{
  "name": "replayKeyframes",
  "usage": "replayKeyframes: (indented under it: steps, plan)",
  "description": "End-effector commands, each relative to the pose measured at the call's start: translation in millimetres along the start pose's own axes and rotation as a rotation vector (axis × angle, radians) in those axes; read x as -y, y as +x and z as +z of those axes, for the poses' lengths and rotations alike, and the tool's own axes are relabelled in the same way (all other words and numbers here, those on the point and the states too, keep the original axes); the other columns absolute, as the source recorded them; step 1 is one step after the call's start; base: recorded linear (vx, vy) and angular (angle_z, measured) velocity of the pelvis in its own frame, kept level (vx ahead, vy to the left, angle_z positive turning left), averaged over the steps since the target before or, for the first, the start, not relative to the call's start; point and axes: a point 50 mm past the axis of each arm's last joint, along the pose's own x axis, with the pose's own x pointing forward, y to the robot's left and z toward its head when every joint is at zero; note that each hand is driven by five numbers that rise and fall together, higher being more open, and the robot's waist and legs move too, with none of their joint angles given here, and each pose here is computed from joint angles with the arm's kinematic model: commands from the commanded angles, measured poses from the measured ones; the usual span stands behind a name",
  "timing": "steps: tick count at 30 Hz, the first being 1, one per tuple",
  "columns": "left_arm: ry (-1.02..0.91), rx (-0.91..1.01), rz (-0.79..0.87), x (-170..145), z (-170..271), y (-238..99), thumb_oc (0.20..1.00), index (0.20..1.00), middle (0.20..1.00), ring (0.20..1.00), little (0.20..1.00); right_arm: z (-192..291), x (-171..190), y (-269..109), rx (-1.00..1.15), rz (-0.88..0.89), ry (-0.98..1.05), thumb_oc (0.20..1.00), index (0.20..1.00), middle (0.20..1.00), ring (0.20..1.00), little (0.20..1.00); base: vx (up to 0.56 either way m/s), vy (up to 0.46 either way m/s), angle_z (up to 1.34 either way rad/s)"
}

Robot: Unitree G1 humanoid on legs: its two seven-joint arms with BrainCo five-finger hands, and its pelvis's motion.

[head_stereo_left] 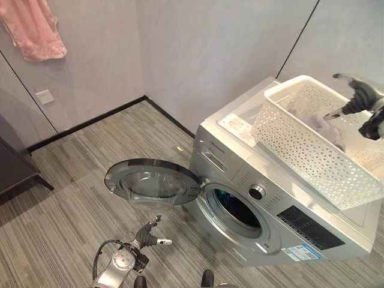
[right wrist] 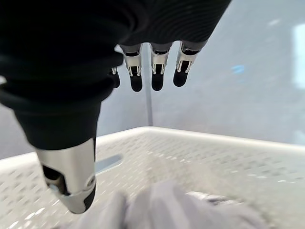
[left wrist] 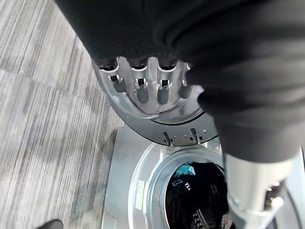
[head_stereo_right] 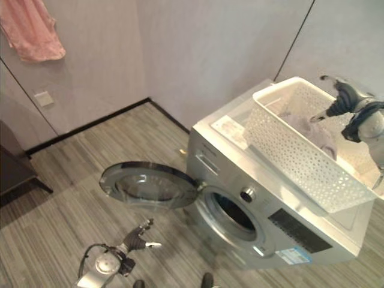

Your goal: Grab the laundry basket,head to the washer,open it,put in the laundry and shut it.

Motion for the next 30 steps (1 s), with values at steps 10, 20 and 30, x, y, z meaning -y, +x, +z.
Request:
replayKeyframes:
  steps: [10, 20, 30]
  plan:
    - [0.045, 0.112, -0.050, 9, 30, 13, 1.000, 1.000, 1.000, 1.000, 1.000, -34, -4, -23, -0.091, 0.091, -0.010, 1.000, 1.000, 1.000, 1.000, 1.000, 0.01, -0.039, 0.07]
    - [0.038, 0.109, -0.054, 10, 27, 10, 1.000, 1.000, 1.000, 1.000, 1.000, -41, -30, -15, -0.142, 0.140, 0.048, 1.000, 1.000, 1.000, 1.000, 1.000, -0.02, -0.041, 0.02]
    - [0.039, 0.161, -0.057, 4, 37, 7, 1.000, 1.000, 1.000, 1.000, 1.000, -30, -79, -3, -0.173, 0.390, 0.000, 1.000, 1.000, 1.000, 1.000, 1.000, -0.02, -0.054, 0.06]
